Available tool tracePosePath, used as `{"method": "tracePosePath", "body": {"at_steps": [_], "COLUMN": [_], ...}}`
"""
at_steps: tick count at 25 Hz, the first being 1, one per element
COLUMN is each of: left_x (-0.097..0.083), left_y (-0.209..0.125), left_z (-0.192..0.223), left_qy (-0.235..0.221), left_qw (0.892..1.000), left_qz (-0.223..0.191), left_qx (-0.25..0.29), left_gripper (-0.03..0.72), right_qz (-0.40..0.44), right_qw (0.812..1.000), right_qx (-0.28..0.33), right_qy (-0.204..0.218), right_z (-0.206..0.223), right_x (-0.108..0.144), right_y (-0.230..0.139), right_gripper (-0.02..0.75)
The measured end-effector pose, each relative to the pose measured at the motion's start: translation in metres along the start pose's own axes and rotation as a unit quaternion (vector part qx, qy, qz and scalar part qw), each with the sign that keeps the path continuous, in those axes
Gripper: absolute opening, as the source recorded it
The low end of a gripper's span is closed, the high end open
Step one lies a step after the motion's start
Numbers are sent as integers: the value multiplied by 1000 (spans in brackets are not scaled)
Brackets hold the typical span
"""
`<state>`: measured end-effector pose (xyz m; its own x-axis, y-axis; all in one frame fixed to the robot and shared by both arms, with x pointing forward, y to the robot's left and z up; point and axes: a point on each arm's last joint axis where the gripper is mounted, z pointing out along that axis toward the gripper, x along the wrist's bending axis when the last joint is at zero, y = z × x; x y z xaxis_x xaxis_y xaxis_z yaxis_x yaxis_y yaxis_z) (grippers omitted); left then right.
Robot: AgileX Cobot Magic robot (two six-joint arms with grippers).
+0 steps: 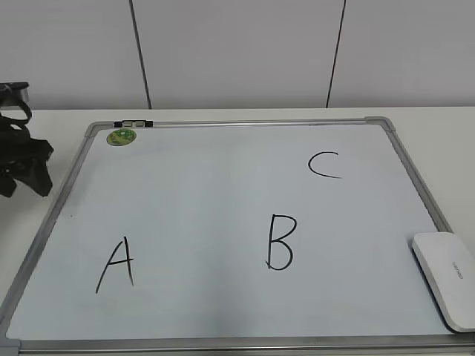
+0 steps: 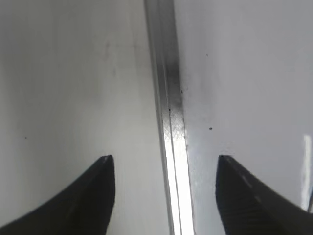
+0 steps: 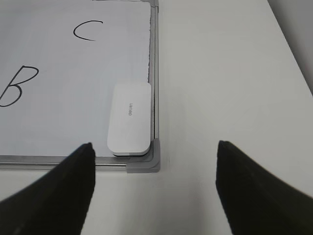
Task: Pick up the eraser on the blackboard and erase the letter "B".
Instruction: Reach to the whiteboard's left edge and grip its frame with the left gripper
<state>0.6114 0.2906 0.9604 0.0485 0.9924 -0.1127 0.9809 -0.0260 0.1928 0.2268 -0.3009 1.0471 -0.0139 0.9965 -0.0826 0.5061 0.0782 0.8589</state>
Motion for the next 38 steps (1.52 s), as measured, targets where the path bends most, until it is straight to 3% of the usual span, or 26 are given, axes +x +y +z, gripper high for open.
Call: {"method": "tracePosePath", "body": {"at_steps": [4,6,24,32,38], "left_x": [2,3,8,6,6], "left_y": [11,17,24,24,24], "left_z": [15,20,65,65,65], "left_qy": [0,-1,-7,-22,-25], "left_qw": [1000,1000,998,997,997], "left_qz": [-1,0,-7,-20,-26], "left_qx": [9,11,65,72,73], "left_gripper": [342,314,283,25,14], "right_qz": [0,0,0,0,0], "right_qw": [1000,1000,1000,1000,1000], "right_qx": [0,0,0,0,0], "right_qy": [0,0,0,0,0], "right_z": [0,0,0,0,0], "right_x": [0,0,0,0,0], "right_y": [0,0,0,0,0], "right_gripper": [591,591,591,591,591]}}
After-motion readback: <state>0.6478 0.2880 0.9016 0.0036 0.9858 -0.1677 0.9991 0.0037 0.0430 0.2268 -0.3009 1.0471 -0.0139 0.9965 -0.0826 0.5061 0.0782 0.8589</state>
